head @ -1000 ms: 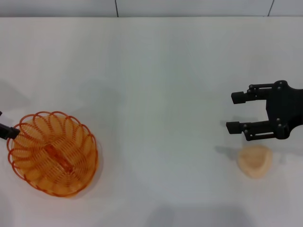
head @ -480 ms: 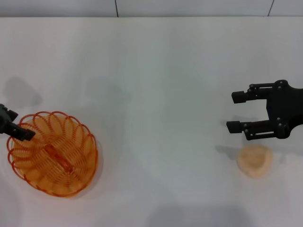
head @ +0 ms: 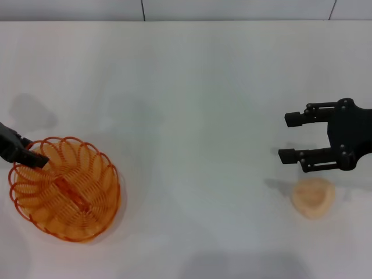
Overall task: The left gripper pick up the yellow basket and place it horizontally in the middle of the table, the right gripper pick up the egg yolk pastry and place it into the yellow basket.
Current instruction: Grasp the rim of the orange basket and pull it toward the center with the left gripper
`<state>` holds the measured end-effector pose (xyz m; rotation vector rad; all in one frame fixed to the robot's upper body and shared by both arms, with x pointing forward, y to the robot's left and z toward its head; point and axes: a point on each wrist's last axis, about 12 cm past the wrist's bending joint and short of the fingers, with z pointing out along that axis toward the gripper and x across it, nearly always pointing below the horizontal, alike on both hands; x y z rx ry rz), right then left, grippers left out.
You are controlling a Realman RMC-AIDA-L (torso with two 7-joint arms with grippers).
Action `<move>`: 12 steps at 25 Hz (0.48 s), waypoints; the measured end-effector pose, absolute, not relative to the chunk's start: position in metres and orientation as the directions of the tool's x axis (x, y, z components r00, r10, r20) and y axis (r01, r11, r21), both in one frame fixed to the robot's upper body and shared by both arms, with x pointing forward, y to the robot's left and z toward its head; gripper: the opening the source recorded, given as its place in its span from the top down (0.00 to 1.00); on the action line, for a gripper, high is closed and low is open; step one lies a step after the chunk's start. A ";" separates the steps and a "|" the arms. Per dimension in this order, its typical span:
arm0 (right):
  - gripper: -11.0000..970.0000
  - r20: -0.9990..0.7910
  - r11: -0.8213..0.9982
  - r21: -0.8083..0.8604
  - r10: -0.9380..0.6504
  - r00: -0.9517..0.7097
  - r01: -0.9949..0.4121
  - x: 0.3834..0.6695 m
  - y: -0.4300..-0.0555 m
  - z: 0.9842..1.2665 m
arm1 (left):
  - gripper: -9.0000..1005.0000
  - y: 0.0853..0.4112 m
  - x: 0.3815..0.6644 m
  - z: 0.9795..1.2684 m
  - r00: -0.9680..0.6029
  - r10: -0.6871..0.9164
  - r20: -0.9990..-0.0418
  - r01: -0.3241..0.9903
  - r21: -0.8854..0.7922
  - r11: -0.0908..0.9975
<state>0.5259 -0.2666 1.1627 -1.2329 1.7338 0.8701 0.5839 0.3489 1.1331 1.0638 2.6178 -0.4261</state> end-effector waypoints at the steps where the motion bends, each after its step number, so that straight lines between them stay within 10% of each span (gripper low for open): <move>1: 0.24 -0.901 0.283 0.075 -0.391 -0.186 -0.956 0.526 -0.267 1.163 | 0.32 0.348 0.584 1.133 -0.688 0.626 -0.366 0.710 -0.164 0.685; 12: 0.24 -0.901 0.281 0.068 -0.394 -0.179 -0.957 0.526 -0.267 1.164 | 0.59 0.343 0.583 1.130 -0.683 0.628 -0.372 0.716 -0.172 0.677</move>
